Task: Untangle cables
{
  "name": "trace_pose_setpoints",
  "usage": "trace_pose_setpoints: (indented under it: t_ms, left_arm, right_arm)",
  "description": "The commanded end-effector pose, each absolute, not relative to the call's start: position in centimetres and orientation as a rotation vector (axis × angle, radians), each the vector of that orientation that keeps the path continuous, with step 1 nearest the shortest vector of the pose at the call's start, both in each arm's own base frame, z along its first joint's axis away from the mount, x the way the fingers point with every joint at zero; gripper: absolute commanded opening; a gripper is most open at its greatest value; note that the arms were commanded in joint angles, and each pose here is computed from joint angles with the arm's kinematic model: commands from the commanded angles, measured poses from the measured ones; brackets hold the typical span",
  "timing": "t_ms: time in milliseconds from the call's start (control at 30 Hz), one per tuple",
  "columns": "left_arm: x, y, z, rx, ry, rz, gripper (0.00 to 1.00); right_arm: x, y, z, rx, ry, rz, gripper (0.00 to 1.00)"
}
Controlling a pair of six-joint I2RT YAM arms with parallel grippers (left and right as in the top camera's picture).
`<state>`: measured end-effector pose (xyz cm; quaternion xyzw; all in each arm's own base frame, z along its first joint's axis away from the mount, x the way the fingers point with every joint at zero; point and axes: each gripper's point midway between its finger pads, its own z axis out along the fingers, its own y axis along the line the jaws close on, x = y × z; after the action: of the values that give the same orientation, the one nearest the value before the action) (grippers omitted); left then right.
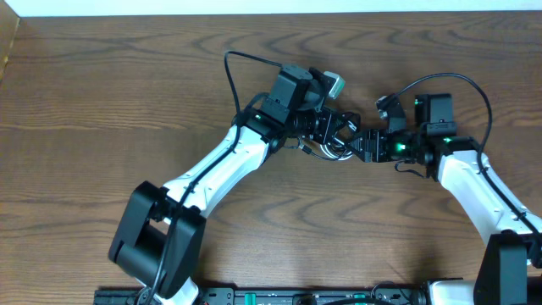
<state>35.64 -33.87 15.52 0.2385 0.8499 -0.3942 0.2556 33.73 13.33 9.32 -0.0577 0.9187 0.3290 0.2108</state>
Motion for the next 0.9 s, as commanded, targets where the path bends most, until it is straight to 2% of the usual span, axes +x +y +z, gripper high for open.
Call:
trace_pose_setpoints:
  t_ms: [0, 133, 233, 267, 300, 333, 367, 567, 600, 667, 700, 733, 867]
  left_arm:
    - [35.1, -33.7, 20.4, 0.648, 2.199, -1.124, 0.08]
    - [34.8, -33.1, 23.1, 0.647, 2.135, -1.125, 0.08]
    - [34.3, -32.8, 25.0, 0.651, 2.092, -1.127, 0.08]
    - [34.1, -32.7, 25.4, 0.652, 2.084, -1.128, 0.08]
    - [33.9, -32.6, 25.9, 0.653, 2.075, -1.128, 0.08]
    - [33.8, -32.5, 26.3, 0.654, 2.068, -1.128, 0.08]
    - [33.7, -32.4, 26.6, 0.655, 2.063, -1.129, 0.08]
    - [33.3, -32.1, 27.4, 0.656, 2.048, -1.129, 0.08]
    - [33.2, -32.1, 27.5, 0.656, 2.047, -1.129, 0.08]
    - [33.2, -32.1, 27.4, 0.655, 2.051, -1.129, 0.08]
    - [33.2, -32.1, 27.3, 0.654, 2.056, -1.127, 0.08]
    - [33.2, -32.0, 27.2, 0.653, 2.061, -1.122, 0.08]
    - [33.2, -31.8, 26.8, 0.673, 2.066, -1.095, 0.08]
  right_arm:
    - [34.3, 12.0, 7.9, -0.001, 2.624, 0.725, 0.64]
    - [34.5, 11.7, 7.4, 0.081, 2.647, 0.635, 0.7]
    - [34.6, 11.9, 7.4, 0.071, 2.641, 0.624, 0.71]
    - [34.6, 12.1, 7.5, 0.072, 2.638, 0.627, 0.68]
    - [34.7, 12.2, 7.5, 0.072, 2.636, 0.629, 0.49]
    - [34.7, 12.3, 7.5, 0.079, 2.633, 0.631, 0.22]
    - [34.7, 12.2, 7.5, 0.092, 2.634, 0.627, 0.01]
    - [34.8, 12.0, 7.4, 0.132, 2.638, 0.608, 0.01]
    - [34.8, 12.0, 7.4, 0.132, 2.638, 0.609, 0.06]
    - [34.7, 12.3, 7.5, 0.124, 2.637, 0.634, 0.33]
    - [34.7, 12.8, 7.7, 0.109, 2.632, 0.674, 0.5]
    - [34.6, 13.4, 8.0, 0.081, 2.623, 0.721, 0.59]
    - [34.1, 15.8, 9.6, -0.098, 2.555, 0.907, 0.68]
